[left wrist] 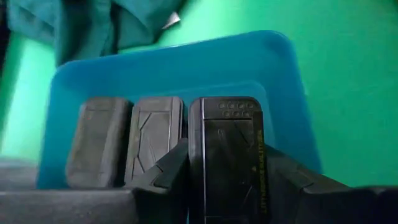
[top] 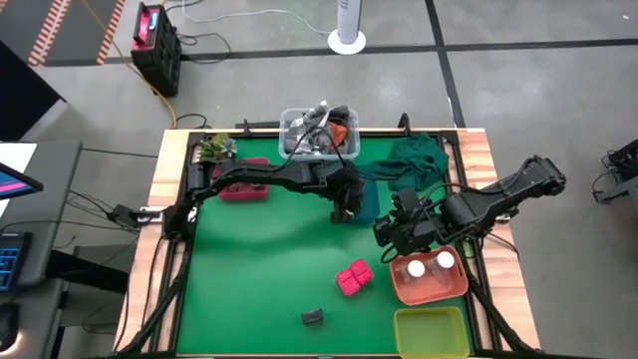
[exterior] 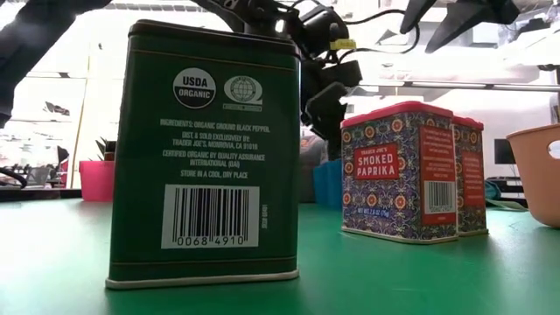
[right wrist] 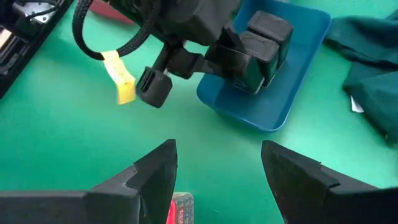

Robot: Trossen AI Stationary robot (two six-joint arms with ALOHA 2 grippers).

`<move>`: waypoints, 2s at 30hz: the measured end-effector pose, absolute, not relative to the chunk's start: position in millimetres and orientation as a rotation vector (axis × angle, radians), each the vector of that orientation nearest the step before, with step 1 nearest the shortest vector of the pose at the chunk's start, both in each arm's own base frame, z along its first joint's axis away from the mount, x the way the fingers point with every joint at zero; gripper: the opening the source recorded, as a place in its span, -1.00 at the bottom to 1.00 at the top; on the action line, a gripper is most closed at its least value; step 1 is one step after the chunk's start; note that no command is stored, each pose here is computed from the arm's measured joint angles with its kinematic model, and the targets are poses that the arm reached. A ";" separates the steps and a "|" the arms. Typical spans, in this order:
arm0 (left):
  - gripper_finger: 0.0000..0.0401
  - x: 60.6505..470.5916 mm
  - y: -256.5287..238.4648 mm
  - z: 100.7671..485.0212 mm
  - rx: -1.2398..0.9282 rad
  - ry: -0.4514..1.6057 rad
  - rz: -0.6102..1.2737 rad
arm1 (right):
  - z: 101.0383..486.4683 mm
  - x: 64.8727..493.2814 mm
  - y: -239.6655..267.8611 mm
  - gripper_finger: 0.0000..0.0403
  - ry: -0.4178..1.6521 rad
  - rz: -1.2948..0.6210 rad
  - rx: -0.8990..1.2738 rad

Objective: Sort spices by type
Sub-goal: Put the black seasoning can into the blue bin

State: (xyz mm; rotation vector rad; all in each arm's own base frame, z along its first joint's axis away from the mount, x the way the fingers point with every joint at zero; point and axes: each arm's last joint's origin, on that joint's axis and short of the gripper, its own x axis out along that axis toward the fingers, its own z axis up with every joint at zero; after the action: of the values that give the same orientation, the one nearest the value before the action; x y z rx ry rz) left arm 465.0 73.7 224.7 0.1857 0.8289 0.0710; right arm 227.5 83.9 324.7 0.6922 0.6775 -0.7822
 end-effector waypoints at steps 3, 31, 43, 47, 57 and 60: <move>-0.31 468.7 74.9 220.9 0.211 0.816 0.084 | 324.7 228.0 82.5 0.29 0.672 -0.789 0.690; 0.28 471.3 66.9 264.6 0.198 0.885 0.197 | 337.1 205.6 82.9 0.29 0.700 -0.726 0.659; 0.28 454.6 43.7 318.7 -0.011 0.876 0.138 | 348.5 157.2 115.1 0.29 0.757 -0.517 0.571; 0.28 440.5 2.3 347.3 0.041 0.817 0.071 | 345.2 144.1 121.0 0.29 0.793 -0.532 0.542; 0.28 395.4 -120.3 365.0 -0.122 0.898 -0.045 | 342.6 134.8 131.7 0.29 0.775 -0.525 0.518; 0.28 388.3 -162.3 352.3 -0.168 0.943 -0.077 | 339.4 138.4 131.7 0.29 0.786 -0.549 0.487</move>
State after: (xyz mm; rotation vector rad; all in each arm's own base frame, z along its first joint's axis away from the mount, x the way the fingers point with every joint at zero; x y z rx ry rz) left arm 388.3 -162.3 352.3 -0.1684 0.9432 -0.0774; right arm 138.4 131.7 339.4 0.4874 0.7855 -0.5486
